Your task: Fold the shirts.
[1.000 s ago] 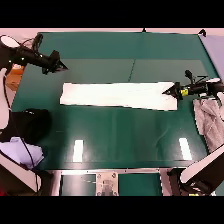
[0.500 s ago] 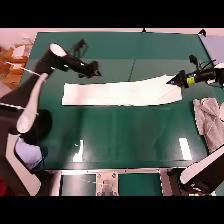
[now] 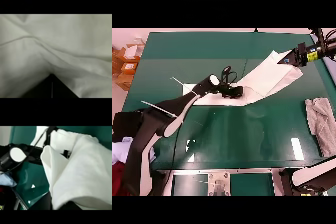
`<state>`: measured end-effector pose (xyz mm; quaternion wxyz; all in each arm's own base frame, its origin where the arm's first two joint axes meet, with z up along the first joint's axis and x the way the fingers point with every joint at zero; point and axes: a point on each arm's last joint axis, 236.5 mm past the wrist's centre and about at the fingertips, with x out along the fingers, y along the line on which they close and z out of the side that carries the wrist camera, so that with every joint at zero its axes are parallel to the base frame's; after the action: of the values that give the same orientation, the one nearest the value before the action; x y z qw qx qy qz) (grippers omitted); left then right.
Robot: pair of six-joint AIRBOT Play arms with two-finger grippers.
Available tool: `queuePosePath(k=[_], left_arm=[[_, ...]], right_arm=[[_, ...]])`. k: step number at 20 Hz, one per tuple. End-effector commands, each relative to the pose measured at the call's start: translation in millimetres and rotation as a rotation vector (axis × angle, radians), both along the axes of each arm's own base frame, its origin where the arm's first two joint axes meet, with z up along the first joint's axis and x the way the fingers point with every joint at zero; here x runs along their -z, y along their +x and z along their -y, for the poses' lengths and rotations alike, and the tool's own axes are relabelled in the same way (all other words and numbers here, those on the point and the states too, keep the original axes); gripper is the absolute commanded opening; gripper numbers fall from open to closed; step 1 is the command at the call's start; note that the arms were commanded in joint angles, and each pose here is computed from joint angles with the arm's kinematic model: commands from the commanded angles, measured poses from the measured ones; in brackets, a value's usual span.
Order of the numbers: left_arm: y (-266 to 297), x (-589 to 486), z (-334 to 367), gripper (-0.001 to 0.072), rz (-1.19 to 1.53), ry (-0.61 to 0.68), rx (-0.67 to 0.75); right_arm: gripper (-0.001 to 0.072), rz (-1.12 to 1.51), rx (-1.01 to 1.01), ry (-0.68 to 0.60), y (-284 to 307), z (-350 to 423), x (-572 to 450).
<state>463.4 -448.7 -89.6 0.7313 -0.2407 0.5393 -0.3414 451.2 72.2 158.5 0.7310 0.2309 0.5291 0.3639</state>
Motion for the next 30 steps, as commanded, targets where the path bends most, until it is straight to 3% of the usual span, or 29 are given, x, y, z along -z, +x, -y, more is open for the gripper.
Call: queuePosePath(k=[1, 7, 11, 14, 16, 20, 21, 23, 24, 25, 26, 27, 30], left_arm=[[-10.8, 10.0, 17.6, 0.0026, -0.036, -0.029, -0.010], [-2.9, -43.8, -44.6, 0.0026, -0.078, -0.008, 0.145], [18.3, -78.8, -169.5, 0.0026, -0.026, 0.235, 0.158], [23.4, -110.0, -286.2, 0.0025, 0.012, 0.525, 0.091], [26.4, -144.3, -345.9, 0.0026, 0.062, 0.646, 0.002], [20.8, -210.2, -403.0, 0.0026, 0.164, 0.670, -0.125], [18.5, -220.4, -410.7, 0.0026, 0.184, 0.673, -0.138], [12.0, -232.0, -422.3, 0.0026, 0.195, 0.680, -0.153], [8.5, -232.5, -424.1, 0.0026, 0.191, 0.687, -0.142], [5.5, -231.7, -426.0, 0.0026, 0.182, 0.688, -0.133], [3.1, -230.4, -426.3, 0.0026, 0.180, 0.696, -0.113], [2.5, -230.2, -425.9, 0.0026, 0.180, 0.696, -0.108], [3.2, -230.7, -425.1, 0.0026, 0.183, 0.693, -0.108]], right_arm=[[0.0015, 0.015, -0.037, 0.012, -11.6, -26.9, -20.4], [0.0014, -0.017, -0.029, 0.024, -11.8, -43.4, -21.6], [0.0014, 0.005, -0.070, 0.041, -10.6, -97.2, -25.4], [0.0015, 0.039, -0.096, 0.072, -7.0, -163.9, -25.6], [0.0015, 0.056, -0.097, 0.104, -0.9, -216.1, -16.4], [0.0016, 0.089, -0.062, 0.158, 11.7, -340.2, 41.8], [0.0042, 0.096, -0.035, 0.165, 14.8, -370.7, 65.8], [0.0554, 0.105, 0.023, 0.161, 14.3, -424.9, 124.4], [0.0569, 0.097, 0.033, 0.150, 10.0, -439.7, 148.8], [0.0534, 0.075, 0.032, 0.139, 7.9, -440.9, 160.8], [0.0383, 0.049, 0.029, 0.133, 10.6, -431.0, 161.3], [0.0333, 0.037, 0.027, 0.127, 19.2, -412.3, 154.5], [0.0335, 0.004, 0.067, 0.121, 59.4, -318.8, 117.0]])
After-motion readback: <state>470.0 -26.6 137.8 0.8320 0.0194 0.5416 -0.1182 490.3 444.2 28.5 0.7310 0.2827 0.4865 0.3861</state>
